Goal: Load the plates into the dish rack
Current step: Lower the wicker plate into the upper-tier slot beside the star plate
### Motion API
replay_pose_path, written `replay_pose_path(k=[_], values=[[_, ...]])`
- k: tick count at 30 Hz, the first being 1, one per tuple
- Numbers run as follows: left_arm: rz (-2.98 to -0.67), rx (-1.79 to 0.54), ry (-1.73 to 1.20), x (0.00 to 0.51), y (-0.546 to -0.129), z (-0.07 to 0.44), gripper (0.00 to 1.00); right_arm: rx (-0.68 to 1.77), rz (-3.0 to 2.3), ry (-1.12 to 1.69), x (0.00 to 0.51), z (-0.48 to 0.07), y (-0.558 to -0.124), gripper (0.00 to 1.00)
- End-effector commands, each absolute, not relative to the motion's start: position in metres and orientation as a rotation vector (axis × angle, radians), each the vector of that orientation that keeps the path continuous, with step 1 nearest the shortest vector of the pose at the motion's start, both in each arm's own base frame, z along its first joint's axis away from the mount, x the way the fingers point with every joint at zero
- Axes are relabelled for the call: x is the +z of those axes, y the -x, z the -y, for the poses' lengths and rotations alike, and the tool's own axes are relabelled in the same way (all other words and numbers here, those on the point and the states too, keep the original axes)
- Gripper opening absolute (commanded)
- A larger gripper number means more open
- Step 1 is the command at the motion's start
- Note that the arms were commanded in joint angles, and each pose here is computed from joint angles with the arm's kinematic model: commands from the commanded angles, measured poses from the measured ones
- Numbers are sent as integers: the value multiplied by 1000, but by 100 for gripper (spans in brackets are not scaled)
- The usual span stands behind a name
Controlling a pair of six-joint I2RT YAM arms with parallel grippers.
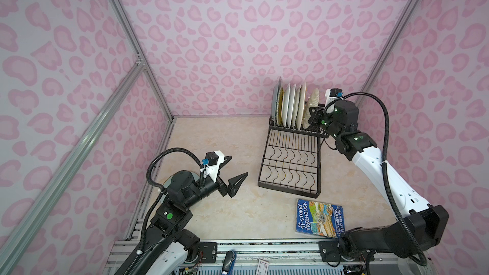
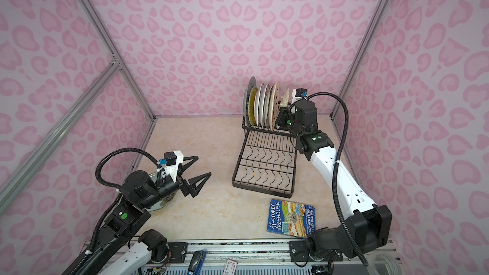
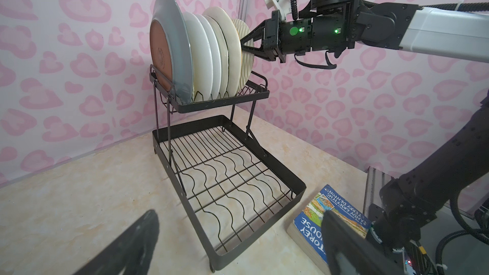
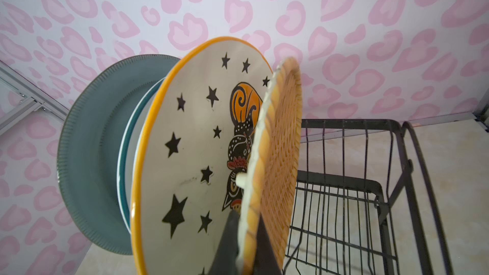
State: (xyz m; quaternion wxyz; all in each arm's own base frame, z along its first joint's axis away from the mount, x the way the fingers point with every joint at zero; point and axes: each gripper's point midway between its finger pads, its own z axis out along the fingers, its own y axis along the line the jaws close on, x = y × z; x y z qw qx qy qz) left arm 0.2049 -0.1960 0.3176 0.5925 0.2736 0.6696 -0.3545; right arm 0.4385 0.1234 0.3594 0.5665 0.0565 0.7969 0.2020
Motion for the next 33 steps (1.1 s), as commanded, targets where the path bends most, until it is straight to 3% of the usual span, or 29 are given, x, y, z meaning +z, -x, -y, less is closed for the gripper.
replay_pose_path(k=[1, 24, 33], values=[[-1523, -827, -637, 329, -204, 196, 97, 446, -1863, -127, 360, -122, -443, 0], [-1533, -824, -630, 329, -206, 194, 97, 435, -1923, -135, 337, -123, -447, 1], [-1536, -822, -626, 329, -207, 193, 97, 440, -1927, -127, 338, -124, -447, 15]])
